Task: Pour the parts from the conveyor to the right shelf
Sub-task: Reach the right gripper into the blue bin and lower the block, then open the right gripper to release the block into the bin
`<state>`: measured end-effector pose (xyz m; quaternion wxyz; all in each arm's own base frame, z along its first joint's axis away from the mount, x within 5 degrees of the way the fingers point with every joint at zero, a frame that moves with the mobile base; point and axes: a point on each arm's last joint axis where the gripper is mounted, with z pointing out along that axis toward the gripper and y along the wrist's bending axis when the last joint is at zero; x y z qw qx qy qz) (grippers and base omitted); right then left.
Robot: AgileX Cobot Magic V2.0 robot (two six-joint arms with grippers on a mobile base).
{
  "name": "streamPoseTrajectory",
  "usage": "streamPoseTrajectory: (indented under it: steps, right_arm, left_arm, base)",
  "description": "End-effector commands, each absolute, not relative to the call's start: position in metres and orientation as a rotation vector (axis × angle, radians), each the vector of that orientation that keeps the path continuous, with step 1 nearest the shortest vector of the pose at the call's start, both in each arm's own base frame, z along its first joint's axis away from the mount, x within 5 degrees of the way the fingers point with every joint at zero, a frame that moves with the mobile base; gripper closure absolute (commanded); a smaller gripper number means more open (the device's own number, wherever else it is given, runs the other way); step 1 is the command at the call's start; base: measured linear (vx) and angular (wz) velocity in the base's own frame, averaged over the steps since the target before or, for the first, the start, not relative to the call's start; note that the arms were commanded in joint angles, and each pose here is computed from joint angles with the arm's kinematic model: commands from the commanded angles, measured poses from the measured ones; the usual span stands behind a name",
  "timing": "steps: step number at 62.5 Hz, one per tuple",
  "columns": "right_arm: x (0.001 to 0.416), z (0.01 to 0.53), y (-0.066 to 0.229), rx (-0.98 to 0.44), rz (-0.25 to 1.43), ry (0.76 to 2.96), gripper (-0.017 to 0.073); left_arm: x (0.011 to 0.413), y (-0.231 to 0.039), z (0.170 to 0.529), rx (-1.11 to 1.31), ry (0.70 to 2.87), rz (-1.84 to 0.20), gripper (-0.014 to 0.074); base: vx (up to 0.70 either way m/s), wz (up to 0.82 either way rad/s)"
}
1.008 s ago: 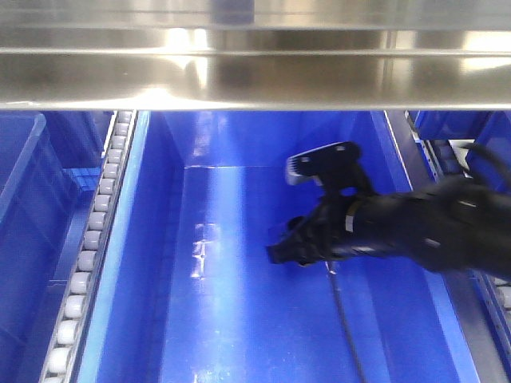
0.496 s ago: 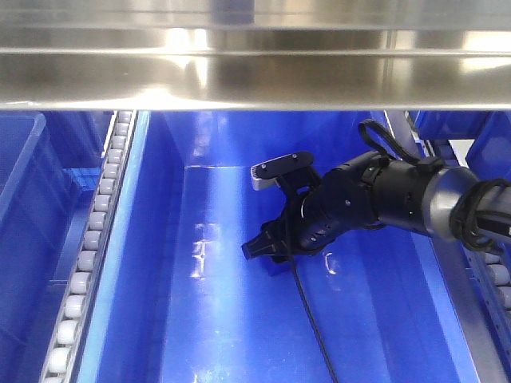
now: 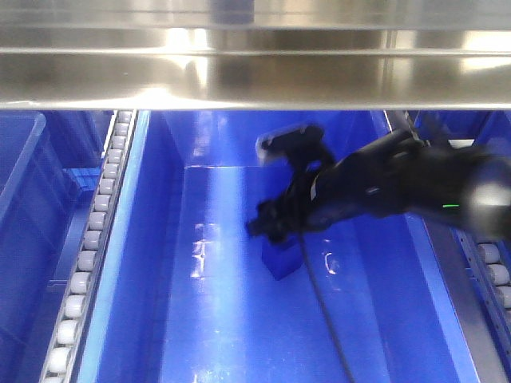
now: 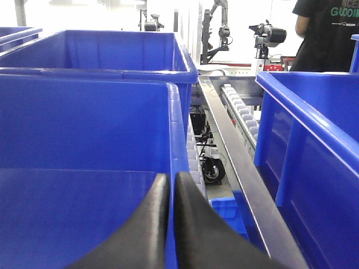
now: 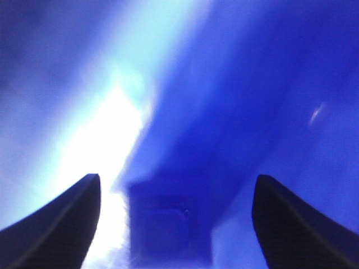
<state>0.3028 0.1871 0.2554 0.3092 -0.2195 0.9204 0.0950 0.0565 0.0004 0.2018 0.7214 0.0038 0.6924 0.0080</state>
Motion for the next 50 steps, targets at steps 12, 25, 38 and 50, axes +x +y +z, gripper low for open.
streamPoseTrajectory:
  steps: [12, 25, 38, 50]
  right_arm:
    - [0.268, 0.314, 0.163, -0.543, 0.315, 2.094, 0.0016]
    - [0.232, 0.329, 0.141, -0.523, 0.338, 2.006, 0.0016]
    - [0.199, 0.335, 0.12, -0.512, 0.348, 1.923, 0.0016]
    - [0.163, 0.332, 0.098, -0.493, 0.368, 1.851, 0.0016]
  left_arm:
    - [0.056, 0.0, 0.199, 0.002, 1.473, 0.008, 0.06]
    - [0.056, 0.0, 0.199, 0.002, 1.473, 0.008, 0.06]
    - [0.056, 0.0, 0.199, 0.002, 1.473, 0.008, 0.06]
    - [0.056, 0.0, 0.199, 0.002, 1.473, 0.008, 0.06]
  base:
    - [0.0, 0.0]
    - [0.0, 0.0]
    - [0.0, 0.0]
    - [0.0, 0.0]
